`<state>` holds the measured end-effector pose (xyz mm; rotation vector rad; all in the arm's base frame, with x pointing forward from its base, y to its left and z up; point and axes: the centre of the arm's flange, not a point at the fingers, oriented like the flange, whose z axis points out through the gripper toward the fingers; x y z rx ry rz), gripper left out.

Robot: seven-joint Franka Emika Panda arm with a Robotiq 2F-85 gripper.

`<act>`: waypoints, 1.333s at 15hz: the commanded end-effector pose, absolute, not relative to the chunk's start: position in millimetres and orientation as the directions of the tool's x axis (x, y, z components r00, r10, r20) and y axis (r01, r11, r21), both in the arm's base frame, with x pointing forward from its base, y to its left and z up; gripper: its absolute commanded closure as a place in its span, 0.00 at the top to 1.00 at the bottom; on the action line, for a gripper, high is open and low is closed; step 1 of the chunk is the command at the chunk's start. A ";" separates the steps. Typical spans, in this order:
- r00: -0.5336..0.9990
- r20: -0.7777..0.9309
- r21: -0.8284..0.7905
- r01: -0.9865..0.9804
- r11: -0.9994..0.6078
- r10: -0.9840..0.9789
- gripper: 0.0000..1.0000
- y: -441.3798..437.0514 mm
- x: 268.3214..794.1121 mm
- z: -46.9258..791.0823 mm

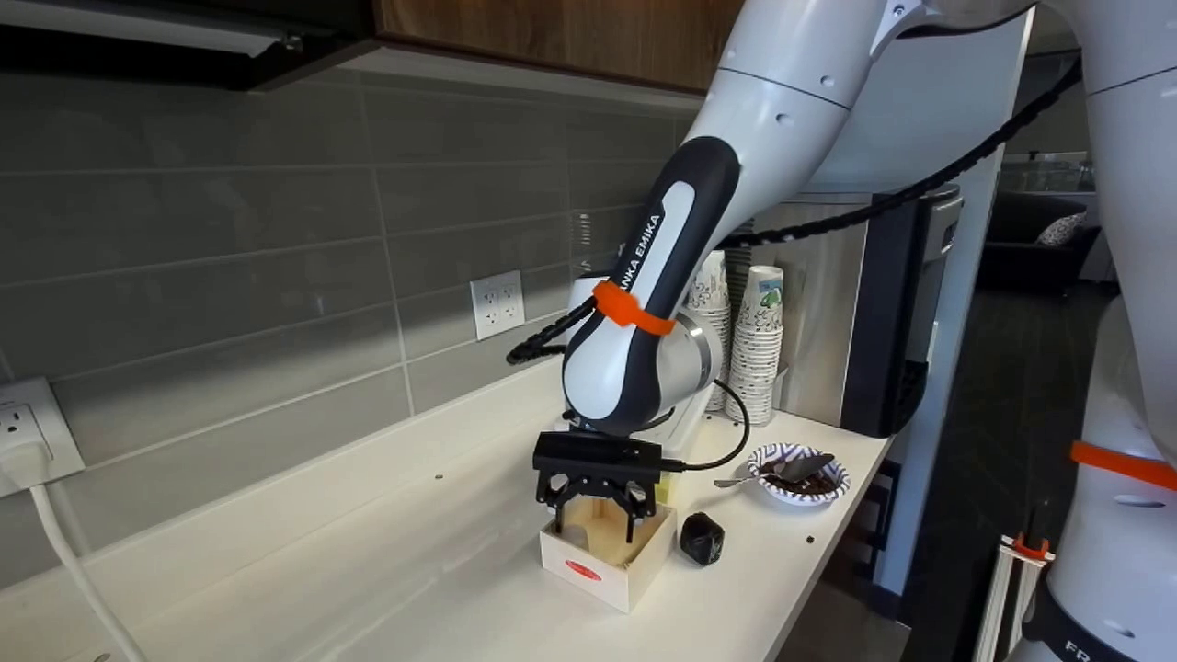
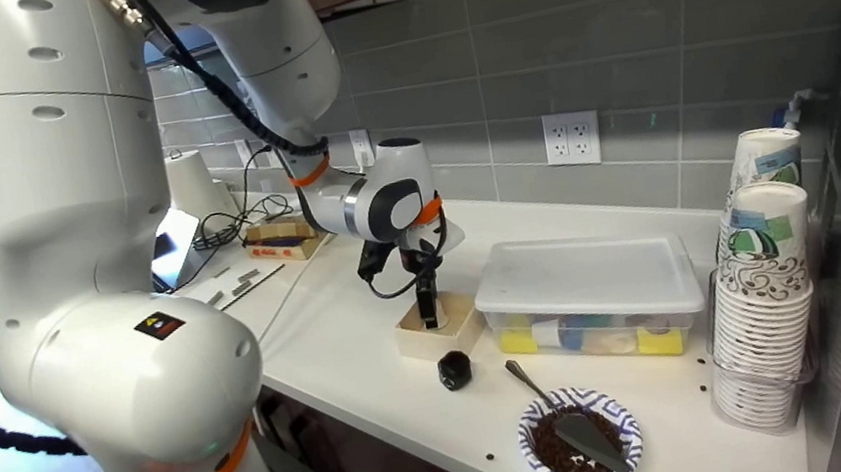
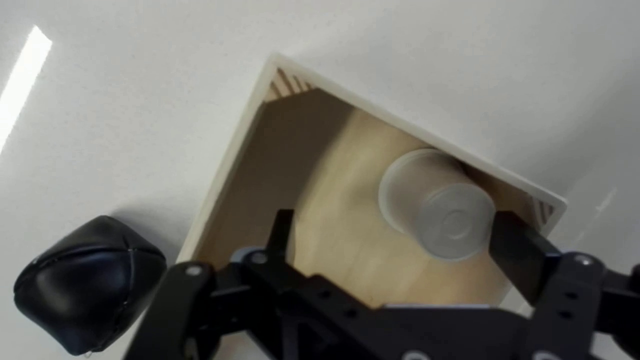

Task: Remove the coffee pod from the brown box, then put the black object in the brown box

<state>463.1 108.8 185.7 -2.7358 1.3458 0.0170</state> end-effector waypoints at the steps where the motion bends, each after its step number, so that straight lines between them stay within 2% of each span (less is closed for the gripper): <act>1: 0.595 -0.035 -0.089 -0.802 -0.591 -0.803 1.00 117.0 467.0 181.4; 20: 0.556 -0.010 -0.117 -0.826 -0.551 -0.831 1.00 116.3 466.6 180.9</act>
